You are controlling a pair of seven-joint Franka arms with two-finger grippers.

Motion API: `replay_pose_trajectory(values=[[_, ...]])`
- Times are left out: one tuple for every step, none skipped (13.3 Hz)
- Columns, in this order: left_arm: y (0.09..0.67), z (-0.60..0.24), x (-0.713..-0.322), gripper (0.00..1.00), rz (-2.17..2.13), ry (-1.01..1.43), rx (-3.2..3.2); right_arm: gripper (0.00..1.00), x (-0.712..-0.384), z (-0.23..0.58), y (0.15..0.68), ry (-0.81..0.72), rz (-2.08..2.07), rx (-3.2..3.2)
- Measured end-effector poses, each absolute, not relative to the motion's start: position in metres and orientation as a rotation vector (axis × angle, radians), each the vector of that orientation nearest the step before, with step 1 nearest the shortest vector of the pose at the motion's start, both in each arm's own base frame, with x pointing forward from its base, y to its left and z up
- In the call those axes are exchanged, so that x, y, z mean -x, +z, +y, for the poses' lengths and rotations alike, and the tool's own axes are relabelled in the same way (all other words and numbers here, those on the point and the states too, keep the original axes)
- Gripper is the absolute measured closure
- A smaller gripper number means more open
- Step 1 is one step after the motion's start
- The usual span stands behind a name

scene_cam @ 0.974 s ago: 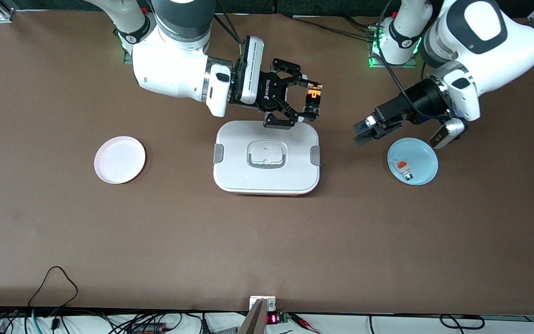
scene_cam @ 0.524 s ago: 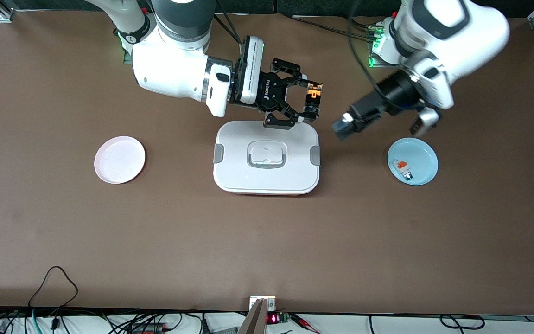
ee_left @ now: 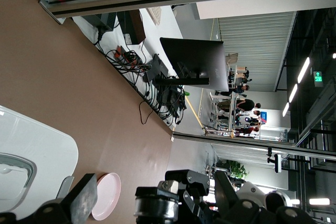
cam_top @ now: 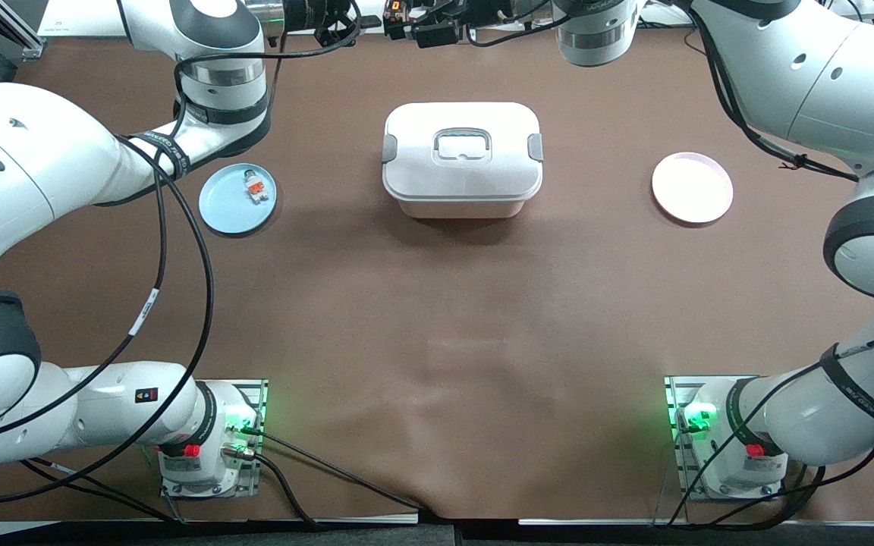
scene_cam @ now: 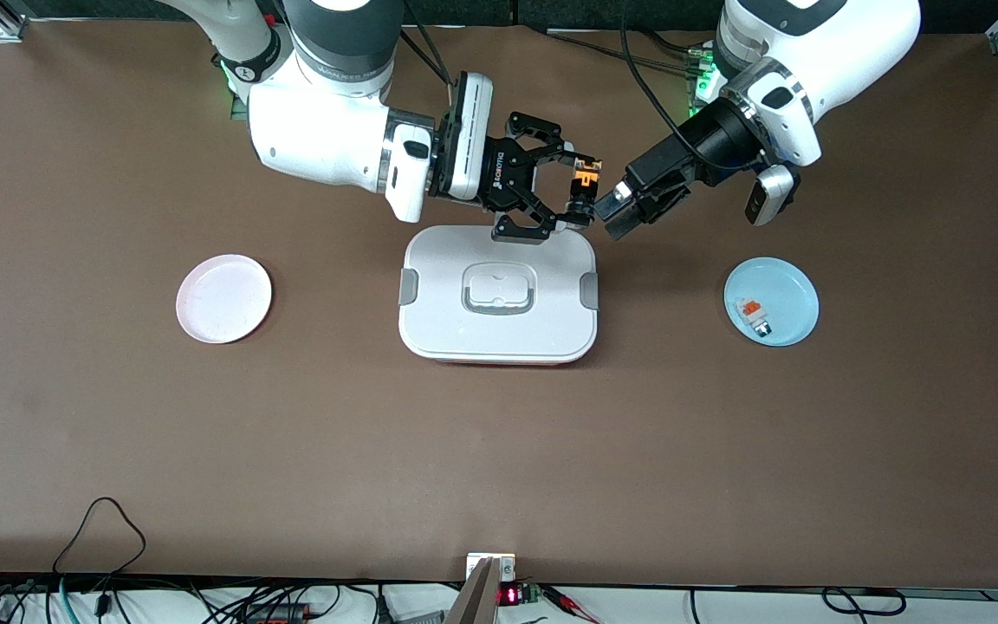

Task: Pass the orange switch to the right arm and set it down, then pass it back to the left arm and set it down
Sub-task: 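Move the left gripper onto the switch held by the right gripper, then close the left gripper on the switch beside the right gripper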

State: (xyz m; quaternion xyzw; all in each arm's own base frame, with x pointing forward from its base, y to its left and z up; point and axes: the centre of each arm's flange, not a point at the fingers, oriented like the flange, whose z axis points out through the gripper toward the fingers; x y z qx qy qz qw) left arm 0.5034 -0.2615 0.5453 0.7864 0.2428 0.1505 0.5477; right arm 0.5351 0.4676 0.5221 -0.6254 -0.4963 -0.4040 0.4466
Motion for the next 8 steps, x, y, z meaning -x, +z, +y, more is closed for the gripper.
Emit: replay_pose_trajectory(values=[[0.545, -0.263, -0.501, 0.03, 0.578, 0.350, -1.864, 0.27, -0.535, 0.467, 0.522, -1.000, -1.229, 1.550], [0.544, -0.265, -0.499, 0.04, 0.581, 0.343, -1.865, 0.27, -0.535, 0.467, 0.522, -1.000, -1.229, 1.550], [0.545, -0.267, -0.497, 0.04, 0.581, 0.340, -1.866, 0.27, -0.536, 0.466, 0.521, -0.999, -1.229, 1.552], [0.545, -0.270, -0.493, 0.06, 0.579, 0.332, -1.867, 0.27, -0.536, 0.466, 0.520, -0.998, -1.229, 1.555], [0.546, -0.277, -0.488, 0.06, 0.583, 0.315, -1.867, 0.27, -0.537, 0.465, 0.519, -0.997, -1.228, 1.557], [0.546, -0.284, -0.481, 0.07, 0.588, 0.295, -1.868, 0.27, -0.537, 0.464, 0.519, -0.997, -1.228, 1.558], [0.545, -0.289, -0.476, 0.07, 0.589, 0.283, -1.872, 0.27, -0.537, 0.464, 0.520, -0.999, -1.226, 1.559], [0.543, -0.292, -0.472, 0.07, 0.585, 0.265, -1.876, 0.27, -0.538, 0.462, 0.523, -1.001, -1.221, 1.562]])
